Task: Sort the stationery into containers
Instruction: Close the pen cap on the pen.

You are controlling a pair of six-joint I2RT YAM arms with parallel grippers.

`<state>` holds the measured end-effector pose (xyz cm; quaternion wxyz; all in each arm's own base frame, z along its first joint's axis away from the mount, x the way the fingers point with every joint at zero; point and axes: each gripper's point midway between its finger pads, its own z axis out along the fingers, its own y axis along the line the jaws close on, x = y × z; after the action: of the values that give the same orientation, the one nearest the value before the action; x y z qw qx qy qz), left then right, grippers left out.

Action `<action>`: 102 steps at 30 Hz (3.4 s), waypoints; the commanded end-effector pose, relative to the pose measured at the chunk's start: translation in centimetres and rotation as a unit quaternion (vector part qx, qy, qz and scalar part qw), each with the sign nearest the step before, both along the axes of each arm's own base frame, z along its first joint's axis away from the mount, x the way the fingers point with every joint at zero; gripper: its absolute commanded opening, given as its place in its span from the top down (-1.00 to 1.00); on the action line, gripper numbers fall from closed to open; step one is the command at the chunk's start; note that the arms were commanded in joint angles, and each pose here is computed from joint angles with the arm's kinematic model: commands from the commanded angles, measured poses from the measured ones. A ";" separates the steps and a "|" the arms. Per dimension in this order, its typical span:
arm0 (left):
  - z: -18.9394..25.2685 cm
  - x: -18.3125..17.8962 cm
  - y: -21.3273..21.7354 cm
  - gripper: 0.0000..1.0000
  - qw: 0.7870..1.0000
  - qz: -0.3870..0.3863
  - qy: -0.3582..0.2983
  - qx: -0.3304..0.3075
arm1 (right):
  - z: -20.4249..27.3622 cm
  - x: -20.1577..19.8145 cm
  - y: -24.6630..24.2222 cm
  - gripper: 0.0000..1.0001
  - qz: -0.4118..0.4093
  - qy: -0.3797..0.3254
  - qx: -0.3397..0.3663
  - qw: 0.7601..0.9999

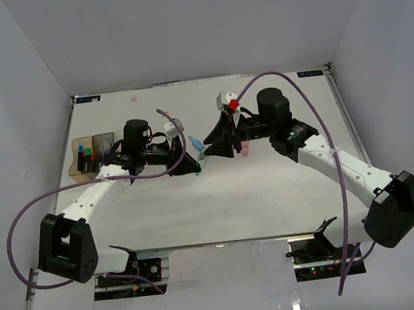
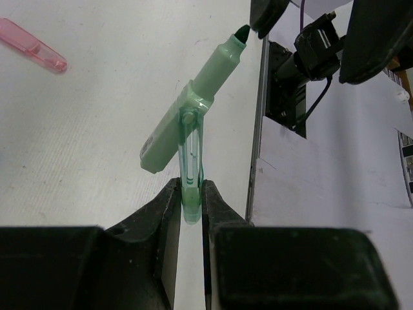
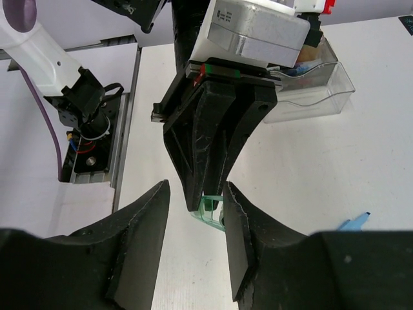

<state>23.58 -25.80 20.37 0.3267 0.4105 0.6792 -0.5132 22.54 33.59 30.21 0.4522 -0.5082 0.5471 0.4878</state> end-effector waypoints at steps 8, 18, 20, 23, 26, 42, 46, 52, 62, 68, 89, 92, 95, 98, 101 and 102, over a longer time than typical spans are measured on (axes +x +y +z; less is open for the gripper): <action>1.0 -0.2 0.0 1.00 1.000 -0.006 -0.019 -0.010 | 0.2 -0.4 0.3 0.00 0.013 0.001 0.007 1.000; 1.4 0.0 0.0 1.00 0.999 -0.003 -0.032 -0.013 | -1.6 -0.9 0.2 -0.08 0.019 0.023 -0.008 1.000; 1.4 0.0 0.0 1.00 0.999 -0.003 -0.033 -0.014 | -1.9 -1.0 0.2 -0.08 0.021 0.026 -0.010 0.999; 1.6 0.1 0.0 1.00 0.999 0.001 -0.038 -0.014 | -2.2 -1.4 0.3 -0.08 0.027 0.029 -0.013 0.999; 1.6 0.1 0.0 1.00 0.999 0.003 -0.040 -0.014 | -2.4 -1.8 0.4 -0.08 0.033 0.031 -0.013 0.999; 2.0 0.2 0.1 1.00 0.998 0.012 -0.052 -0.018 | -3.4 -2.5 0.6 -0.08 0.041 0.043 -0.015 0.998; 2.0 0.3 0.1 1.00 0.998 0.014 -0.059 -0.019 | -3.2 -2.6 0.7 -0.08 0.042 0.042 -0.014 0.998; 2.0 0.5 0.1 1.00 0.997 0.019 -0.068 -0.026 | -3.0 -2.7 0.8 -0.08 0.042 0.038 -0.012 0.998; 2.3 0.5 0.0 1.00 0.996 0.020 -0.076 -0.034 | -3.5 -3.0 1.4 -0.08 0.051 0.043 -0.015 0.998; 2.7 0.3 0.0 1.00 0.995 0.018 -0.087 -0.041 | -3.9 -3.0 1.5 -0.08 0.051 0.047 -0.018 0.997; 3.6 -0.2 0.0 1.00 0.989 0.012 -0.133 -0.070 | -3.9 -3.1 2.1 -0.09 0.053 0.045 -0.019 0.997; 3.8 -0.3 0.0 1.00 0.987 0.011 -0.142 -0.074 | -4.1 -3.0 2.2 -0.09 0.050 0.046 -0.021 0.997; 4.0 -0.5 0.0 1.00 0.986 0.008 -0.148 -0.077 | -4.1 -3.0 2.3 -0.10 0.048 0.045 -0.021 0.998; 4.0 -0.7 -0.1 1.00 0.985 0.005 -0.151 -0.079 | -4.1 -3.0 2.5 -0.11 0.048 0.045 -0.022 0.998; 4.1 -0.8 -0.1 1.00 0.985 0.004 -0.154 -0.081 | -4.1 -2.9 2.6 -0.11 0.046 0.044 -0.021 0.998; 4.1 -0.8 -0.1 1.00 0.985 0.005 -0.155 -0.081 | -3.9 -2.9 2.6 -0.11 0.048 0.043 -0.019 0.998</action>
<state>23.84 -25.75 22.92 0.4454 0.4315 0.6122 -0.4906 19.26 35.48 25.01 0.3741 -0.5182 0.5675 0.5191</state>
